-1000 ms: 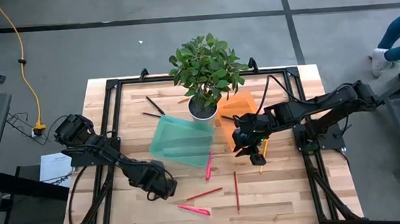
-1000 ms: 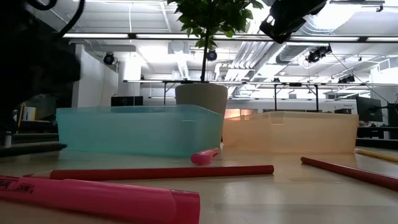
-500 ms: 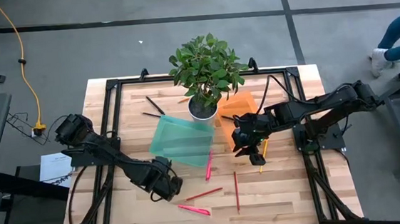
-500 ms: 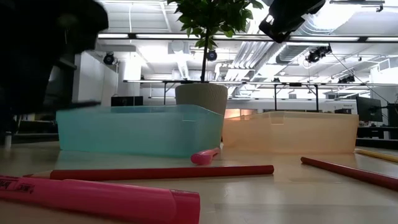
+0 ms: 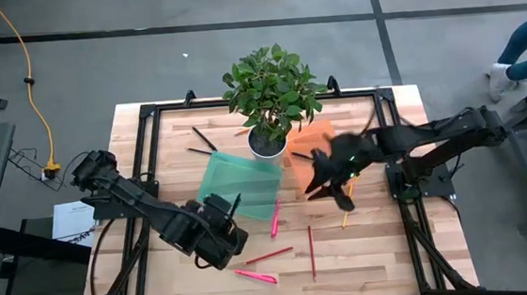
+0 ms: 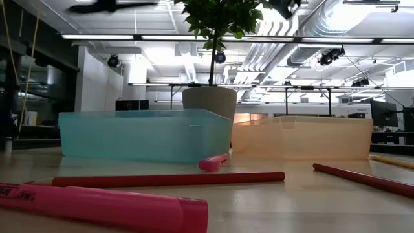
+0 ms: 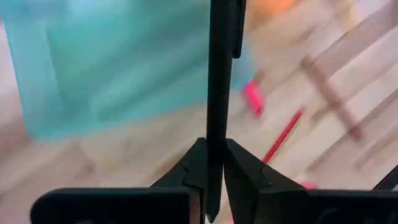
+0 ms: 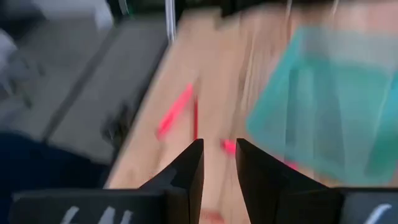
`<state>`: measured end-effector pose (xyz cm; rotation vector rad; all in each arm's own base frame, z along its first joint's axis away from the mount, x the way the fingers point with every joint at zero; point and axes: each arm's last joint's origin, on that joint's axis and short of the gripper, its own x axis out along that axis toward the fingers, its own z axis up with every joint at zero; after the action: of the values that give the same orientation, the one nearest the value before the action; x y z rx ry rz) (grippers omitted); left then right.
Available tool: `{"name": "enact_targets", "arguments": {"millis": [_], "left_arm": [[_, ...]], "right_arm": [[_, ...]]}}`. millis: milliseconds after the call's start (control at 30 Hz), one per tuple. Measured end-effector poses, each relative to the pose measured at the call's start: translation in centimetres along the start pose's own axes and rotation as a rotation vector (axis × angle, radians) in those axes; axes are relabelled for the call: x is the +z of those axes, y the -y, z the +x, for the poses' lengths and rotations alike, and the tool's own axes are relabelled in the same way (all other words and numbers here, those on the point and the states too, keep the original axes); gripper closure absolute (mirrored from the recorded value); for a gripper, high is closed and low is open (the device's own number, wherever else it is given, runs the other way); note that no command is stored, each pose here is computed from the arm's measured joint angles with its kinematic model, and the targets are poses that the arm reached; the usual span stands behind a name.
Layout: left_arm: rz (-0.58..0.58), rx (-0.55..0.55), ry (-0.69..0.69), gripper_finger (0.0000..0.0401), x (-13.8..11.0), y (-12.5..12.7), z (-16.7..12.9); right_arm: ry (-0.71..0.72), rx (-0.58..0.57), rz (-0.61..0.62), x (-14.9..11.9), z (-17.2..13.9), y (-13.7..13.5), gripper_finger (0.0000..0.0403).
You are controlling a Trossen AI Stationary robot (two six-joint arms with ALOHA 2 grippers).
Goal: Sort pens & pencils
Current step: Put the bottom black pen into the orange bin
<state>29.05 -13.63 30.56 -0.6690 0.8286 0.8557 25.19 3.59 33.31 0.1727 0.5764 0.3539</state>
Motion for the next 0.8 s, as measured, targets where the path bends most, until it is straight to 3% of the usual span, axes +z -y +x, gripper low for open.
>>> {"name": "enact_targets", "arguments": {"millis": [300,567,800], "left_arm": [[0.135,-0.075,0.316,0.0376,3.2,1.5,-2.1],[0.307,-0.188,0.461,0.0378,6.9,3.8,-2.3],[0.391,-0.274,0.544,0.0376,9.5,4.3,-3.0]], "right_arm": [[0.286,0.036,0.055,2.2,-5.3,0.1,0.0318],[0.416,0.087,0.073,3.7,-4.9,-0.2,0.0318],[0.486,0.097,0.069,4.3,-5.2,-0.5,0.0318]]}}
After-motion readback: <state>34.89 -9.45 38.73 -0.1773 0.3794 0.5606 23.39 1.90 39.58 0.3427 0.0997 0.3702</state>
